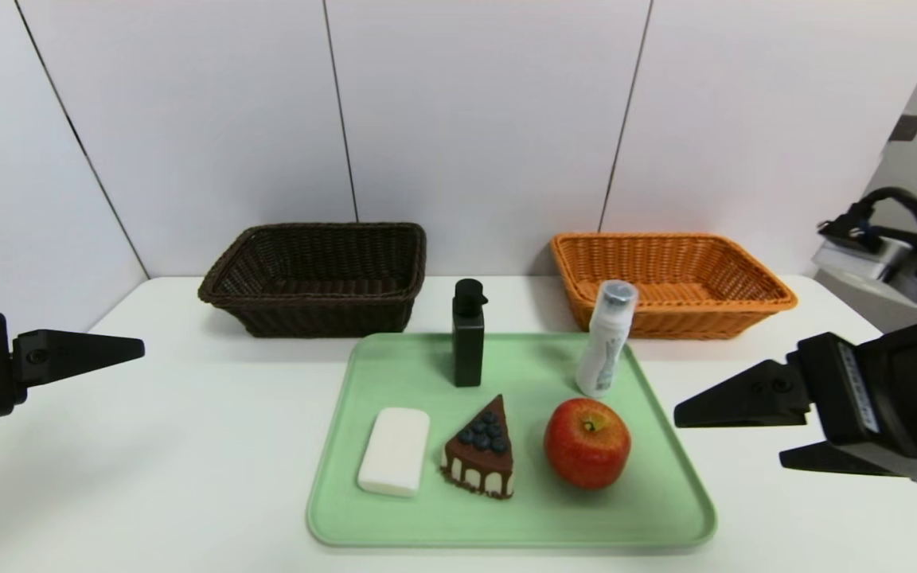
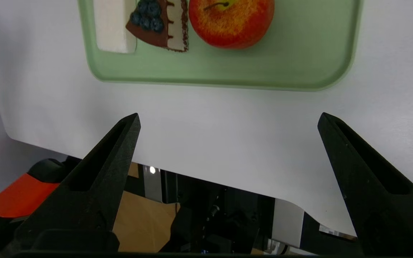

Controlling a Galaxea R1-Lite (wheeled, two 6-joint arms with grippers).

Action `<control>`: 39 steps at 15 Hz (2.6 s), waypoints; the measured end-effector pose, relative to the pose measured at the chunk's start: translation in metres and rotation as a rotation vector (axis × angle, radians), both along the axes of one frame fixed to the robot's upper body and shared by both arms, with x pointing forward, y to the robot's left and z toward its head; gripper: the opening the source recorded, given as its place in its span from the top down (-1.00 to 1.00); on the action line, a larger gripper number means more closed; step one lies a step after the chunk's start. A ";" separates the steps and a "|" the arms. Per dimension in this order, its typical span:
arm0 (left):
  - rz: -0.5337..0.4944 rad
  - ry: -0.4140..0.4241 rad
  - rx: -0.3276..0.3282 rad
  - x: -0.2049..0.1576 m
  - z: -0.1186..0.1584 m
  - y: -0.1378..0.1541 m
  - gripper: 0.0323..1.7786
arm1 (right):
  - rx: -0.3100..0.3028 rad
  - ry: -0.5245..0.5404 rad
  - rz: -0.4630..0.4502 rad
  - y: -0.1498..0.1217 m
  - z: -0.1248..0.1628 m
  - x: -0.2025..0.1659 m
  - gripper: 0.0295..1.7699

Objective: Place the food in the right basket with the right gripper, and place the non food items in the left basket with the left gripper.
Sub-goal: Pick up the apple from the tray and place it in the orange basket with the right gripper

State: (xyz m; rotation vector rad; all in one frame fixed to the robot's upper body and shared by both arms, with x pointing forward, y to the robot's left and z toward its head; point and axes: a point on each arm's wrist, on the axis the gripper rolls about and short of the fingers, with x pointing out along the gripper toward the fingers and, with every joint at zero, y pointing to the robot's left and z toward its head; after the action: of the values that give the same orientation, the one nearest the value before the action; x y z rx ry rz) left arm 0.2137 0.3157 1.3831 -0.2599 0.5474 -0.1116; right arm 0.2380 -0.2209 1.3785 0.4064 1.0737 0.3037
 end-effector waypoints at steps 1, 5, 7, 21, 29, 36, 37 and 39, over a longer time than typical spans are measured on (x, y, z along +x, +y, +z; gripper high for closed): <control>-0.003 0.007 0.000 0.002 -0.001 -0.001 -0.90 | -0.028 0.017 0.021 0.010 -0.006 0.003 -0.93; -0.004 0.046 0.035 0.015 -0.007 -0.010 -0.90 | -0.168 -0.019 0.000 0.041 -0.025 0.019 -0.93; 0.002 0.053 0.072 0.020 -0.008 -0.018 -0.90 | -0.240 -0.052 -0.017 0.056 -0.035 0.025 -0.93; -0.014 0.067 0.103 0.013 -0.013 -0.022 -0.90 | -0.332 -0.040 -0.075 0.098 -0.074 0.063 -0.93; -0.025 0.061 0.103 0.013 -0.012 -0.022 -0.90 | -0.333 -0.033 -0.102 0.109 -0.098 0.085 -0.93; -0.027 0.061 0.103 0.014 -0.012 -0.023 -0.90 | -0.373 0.001 -0.100 0.114 -0.116 0.092 -0.93; -0.028 0.061 0.104 0.015 -0.012 -0.023 -0.90 | -0.378 0.001 -0.102 0.114 -0.117 0.093 -0.82; -0.035 0.064 0.099 0.015 -0.013 -0.023 -0.90 | -0.381 0.002 -0.103 0.114 -0.118 0.093 -0.48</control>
State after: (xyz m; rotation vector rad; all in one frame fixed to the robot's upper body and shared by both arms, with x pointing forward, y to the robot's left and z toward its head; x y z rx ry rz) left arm 0.2287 0.2924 1.3706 -0.1576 0.6195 -0.1097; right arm 0.3314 -0.1066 1.2607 0.1194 1.0811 0.0039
